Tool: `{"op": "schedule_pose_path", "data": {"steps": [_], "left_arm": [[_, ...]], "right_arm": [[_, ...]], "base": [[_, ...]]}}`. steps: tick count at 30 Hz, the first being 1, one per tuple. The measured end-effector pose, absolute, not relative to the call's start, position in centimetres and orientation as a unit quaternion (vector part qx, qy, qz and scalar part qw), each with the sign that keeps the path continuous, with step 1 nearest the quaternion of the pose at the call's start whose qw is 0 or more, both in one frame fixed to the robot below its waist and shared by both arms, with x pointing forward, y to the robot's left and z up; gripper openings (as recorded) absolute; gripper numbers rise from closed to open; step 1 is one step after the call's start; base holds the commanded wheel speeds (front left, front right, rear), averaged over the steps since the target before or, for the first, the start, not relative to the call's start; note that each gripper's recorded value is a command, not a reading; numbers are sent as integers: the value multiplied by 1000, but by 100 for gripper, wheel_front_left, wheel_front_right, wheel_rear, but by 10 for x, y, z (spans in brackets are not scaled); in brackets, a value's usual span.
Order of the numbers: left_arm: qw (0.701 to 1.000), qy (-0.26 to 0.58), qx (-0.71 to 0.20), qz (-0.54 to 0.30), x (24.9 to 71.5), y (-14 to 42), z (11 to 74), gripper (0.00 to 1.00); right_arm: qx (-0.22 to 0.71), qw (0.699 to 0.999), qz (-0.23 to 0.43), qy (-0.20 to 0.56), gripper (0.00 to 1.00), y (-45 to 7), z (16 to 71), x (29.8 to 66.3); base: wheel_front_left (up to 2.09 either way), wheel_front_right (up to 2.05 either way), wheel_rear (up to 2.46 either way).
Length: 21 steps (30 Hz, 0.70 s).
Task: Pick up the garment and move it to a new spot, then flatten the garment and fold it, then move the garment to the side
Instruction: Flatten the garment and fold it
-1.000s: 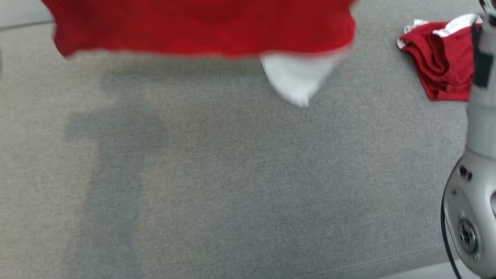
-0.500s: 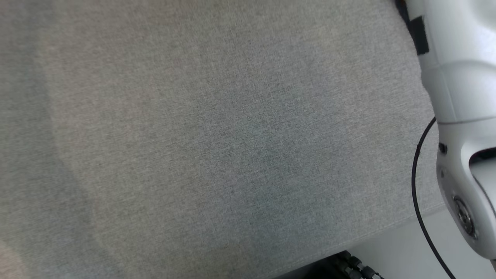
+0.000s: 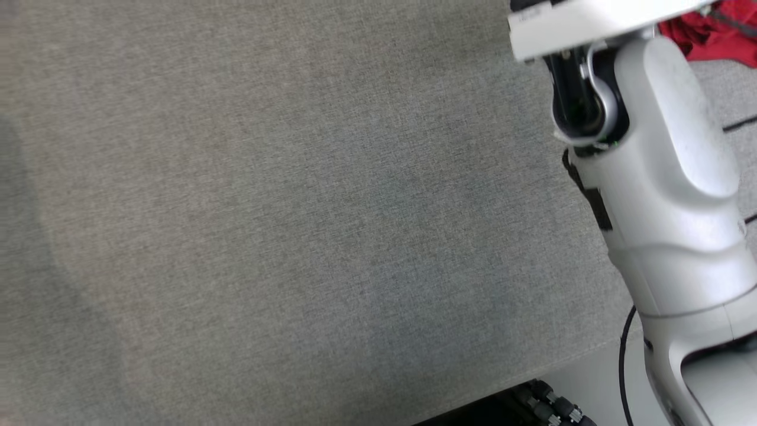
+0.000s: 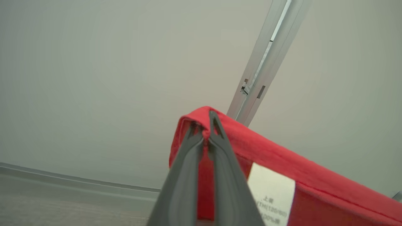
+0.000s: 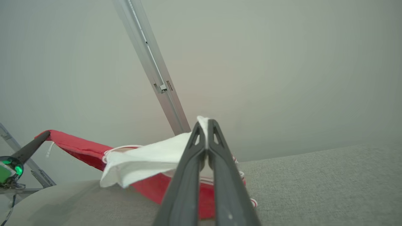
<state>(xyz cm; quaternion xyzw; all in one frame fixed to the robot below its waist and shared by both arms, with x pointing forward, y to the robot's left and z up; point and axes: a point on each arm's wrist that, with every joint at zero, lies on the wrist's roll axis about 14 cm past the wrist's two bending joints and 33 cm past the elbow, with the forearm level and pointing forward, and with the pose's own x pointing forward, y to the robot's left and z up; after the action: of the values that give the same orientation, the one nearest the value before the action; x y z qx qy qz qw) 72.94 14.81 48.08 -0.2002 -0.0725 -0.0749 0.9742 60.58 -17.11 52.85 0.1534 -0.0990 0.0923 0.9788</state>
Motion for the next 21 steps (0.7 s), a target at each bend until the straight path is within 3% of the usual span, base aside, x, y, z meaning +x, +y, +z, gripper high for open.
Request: {"op": "schedule_pose_path", "data": {"steps": [8, 21], "left_arm": [[967, -67, -236, -72, 656, 156, 482, 0], [962, 5, -274, -10, 484, 181, 456, 0]], "right_arm": [[186, 977, 61, -81, 0, -189, 518, 552], [266, 964, 7, 0, 0, -194, 475, 424]], "base": [[0, 0, 0], [0, 0, 0]]}}
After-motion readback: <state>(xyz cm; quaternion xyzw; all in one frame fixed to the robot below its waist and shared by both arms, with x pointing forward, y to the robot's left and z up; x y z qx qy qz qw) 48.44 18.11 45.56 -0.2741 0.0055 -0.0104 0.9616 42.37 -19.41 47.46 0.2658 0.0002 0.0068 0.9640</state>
